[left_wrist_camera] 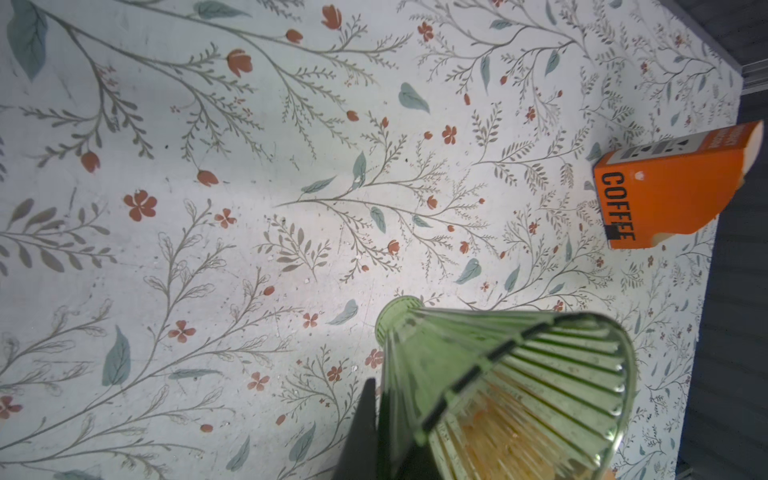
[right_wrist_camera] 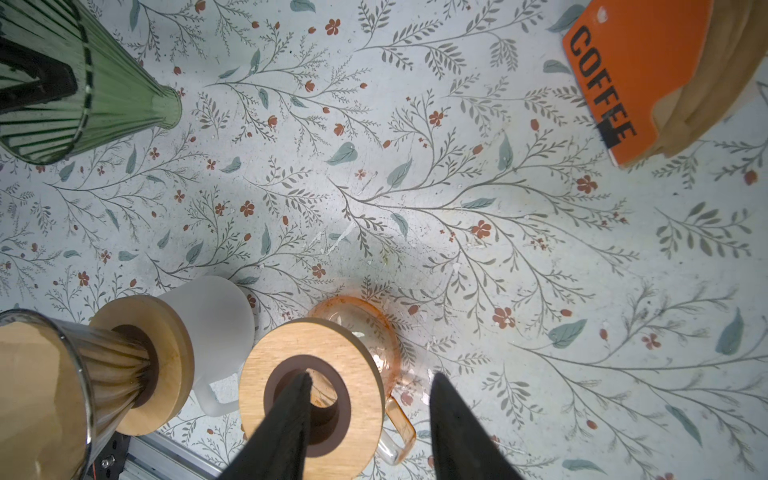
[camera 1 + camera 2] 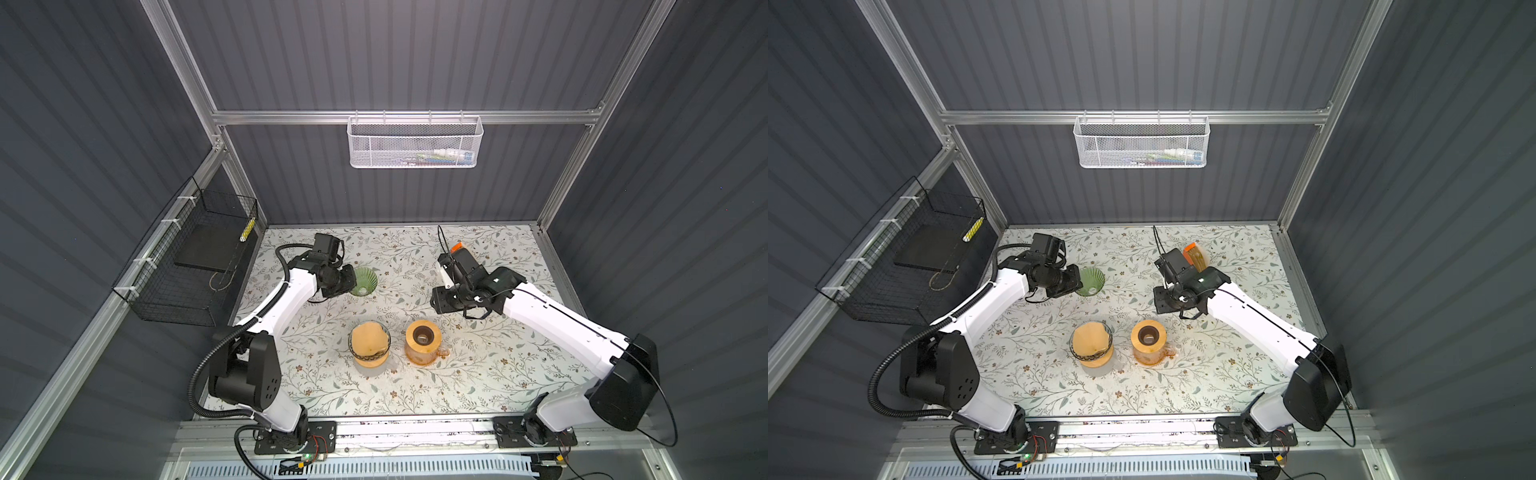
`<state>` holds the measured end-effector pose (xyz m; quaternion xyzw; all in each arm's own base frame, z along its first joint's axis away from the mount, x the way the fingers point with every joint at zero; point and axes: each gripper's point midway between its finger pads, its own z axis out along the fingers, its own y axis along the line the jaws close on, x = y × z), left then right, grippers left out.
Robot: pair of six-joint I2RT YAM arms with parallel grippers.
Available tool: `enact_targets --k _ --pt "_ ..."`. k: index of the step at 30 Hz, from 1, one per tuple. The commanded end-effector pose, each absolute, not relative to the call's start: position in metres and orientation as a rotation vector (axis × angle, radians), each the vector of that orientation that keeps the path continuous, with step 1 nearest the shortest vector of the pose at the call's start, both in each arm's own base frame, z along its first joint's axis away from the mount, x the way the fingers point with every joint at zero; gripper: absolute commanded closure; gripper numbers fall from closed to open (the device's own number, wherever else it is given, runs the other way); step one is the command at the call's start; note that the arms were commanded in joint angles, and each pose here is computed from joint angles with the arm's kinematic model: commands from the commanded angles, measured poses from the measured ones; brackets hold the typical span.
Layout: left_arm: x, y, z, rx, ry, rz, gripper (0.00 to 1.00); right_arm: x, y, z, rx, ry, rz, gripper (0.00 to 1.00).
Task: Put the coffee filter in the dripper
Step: 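Grasp the green glass dripper with the left gripper and lift it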
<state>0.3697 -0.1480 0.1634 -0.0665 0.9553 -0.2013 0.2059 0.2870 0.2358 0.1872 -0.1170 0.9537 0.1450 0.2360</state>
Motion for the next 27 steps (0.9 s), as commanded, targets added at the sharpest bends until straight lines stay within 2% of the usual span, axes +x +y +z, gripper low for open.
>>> enact_targets --k 1,5,13,20,27 --pt "0.365 -0.154 0.199 -0.107 2.615 -0.582 1.00 0.288 0.231 0.193 -0.282 2.594 0.412 0.52" --pt "0.359 -0.170 0.227 0.001 2.586 -0.590 1.00 0.290 0.229 0.199 -0.251 2.564 0.462 0.51" --pt "0.328 -0.224 0.249 0.233 2.604 -0.592 1.00 0.290 0.210 0.205 -0.185 2.526 0.486 0.51" --pt "0.290 -0.277 0.240 0.420 2.642 -0.617 1.00 0.286 0.195 0.210 -0.142 2.505 0.517 0.50" --pt "0.255 -0.303 0.217 0.546 2.711 -0.609 1.00 0.282 0.184 0.216 -0.054 2.482 0.619 0.49"
